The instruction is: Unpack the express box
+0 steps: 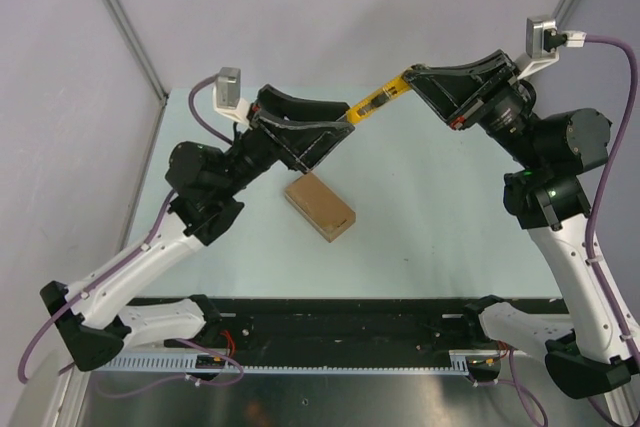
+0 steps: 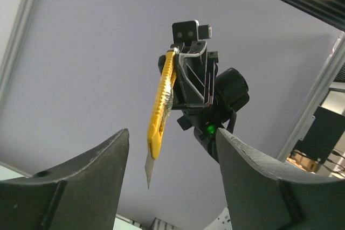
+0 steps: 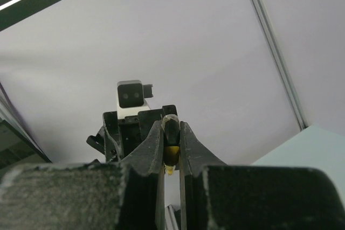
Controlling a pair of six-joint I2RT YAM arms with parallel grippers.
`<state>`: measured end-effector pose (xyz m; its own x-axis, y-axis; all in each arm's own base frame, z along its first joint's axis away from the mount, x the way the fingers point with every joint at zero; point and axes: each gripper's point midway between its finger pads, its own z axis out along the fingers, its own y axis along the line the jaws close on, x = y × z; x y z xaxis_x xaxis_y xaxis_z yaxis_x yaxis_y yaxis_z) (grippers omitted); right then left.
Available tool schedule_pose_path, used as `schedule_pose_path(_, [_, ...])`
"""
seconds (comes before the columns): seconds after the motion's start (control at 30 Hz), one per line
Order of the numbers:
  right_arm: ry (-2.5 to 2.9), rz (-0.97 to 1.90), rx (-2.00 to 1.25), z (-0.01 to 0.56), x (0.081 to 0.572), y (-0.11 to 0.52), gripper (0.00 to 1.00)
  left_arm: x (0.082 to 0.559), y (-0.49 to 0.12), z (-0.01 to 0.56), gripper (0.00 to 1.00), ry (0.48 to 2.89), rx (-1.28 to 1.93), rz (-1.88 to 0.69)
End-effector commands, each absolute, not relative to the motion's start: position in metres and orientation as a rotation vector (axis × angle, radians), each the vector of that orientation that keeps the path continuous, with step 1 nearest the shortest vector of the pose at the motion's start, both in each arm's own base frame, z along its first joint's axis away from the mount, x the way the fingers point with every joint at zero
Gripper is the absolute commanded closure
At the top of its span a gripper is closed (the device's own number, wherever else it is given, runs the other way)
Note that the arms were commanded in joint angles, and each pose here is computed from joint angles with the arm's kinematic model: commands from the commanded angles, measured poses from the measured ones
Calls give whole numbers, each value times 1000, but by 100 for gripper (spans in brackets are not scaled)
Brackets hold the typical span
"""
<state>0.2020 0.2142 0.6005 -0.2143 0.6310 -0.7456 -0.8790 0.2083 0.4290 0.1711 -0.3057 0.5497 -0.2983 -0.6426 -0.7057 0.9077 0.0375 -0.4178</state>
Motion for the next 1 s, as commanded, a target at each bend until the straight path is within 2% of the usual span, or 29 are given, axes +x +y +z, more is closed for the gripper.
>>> schedule_pose_path(0.0, [987, 1437, -294, 621, 183, 206, 100, 162, -310, 562, 32, 977, 383, -1665])
schedule_pose_path(0.17, [994, 1443, -294, 619, 183, 209, 100, 162, -311, 564, 45, 965, 382, -1675])
schedule_pose_path(0.2, [994, 1445, -295, 619, 183, 209, 100, 163, -312, 564, 50, 965, 381, -1672])
schedule_pose_path(0.23, [995, 1448, -296, 619, 183, 210, 100, 163, -311, 565, 60, 961, 379, -1672])
schedule_pose_path(0.3, [998, 1449, -300, 618, 183, 210, 100, 164, -311, 565, 69, 963, 372, -1670])
schedule_pose_path(0.5, [1020, 1442, -305, 613, 183, 212, 100, 163, -305, 564, 67, 952, 364, -1648])
schedule_pose_path(0.6, [1024, 1440, -303, 611, 182, 211, 100, 163, -305, 563, 77, 953, 368, -1646])
schedule_pose_path(0.63, [1023, 1440, -302, 611, 182, 211, 100, 162, -306, 563, 87, 953, 374, -1649])
schedule_pose_path(0.67, [1020, 1440, -303, 612, 181, 210, 100, 163, -307, 562, 92, 957, 374, -1649])
schedule_pose_path(0.8, [1027, 1440, -299, 611, 182, 210, 100, 162, -306, 561, 98, 956, 379, -1648])
schedule_pose_path(0.83, [1036, 1447, -308, 609, 180, 212, 97, 160, -306, 562, 100, 949, 389, -1642])
schedule_pose_path(0.87, [1041, 1447, -313, 608, 180, 212, 72, 161, -305, 562, 100, 939, 399, -1620])
schedule_pose_path(0.93, [1069, 1445, -343, 601, 180, 215, 36, 159, -302, 561, 100, 933, 419, -1603])
schedule_pose_path(0.97, [1073, 1439, -361, 599, 179, 215, 11, 157, -302, 559, 100, 933, 445, -1593])
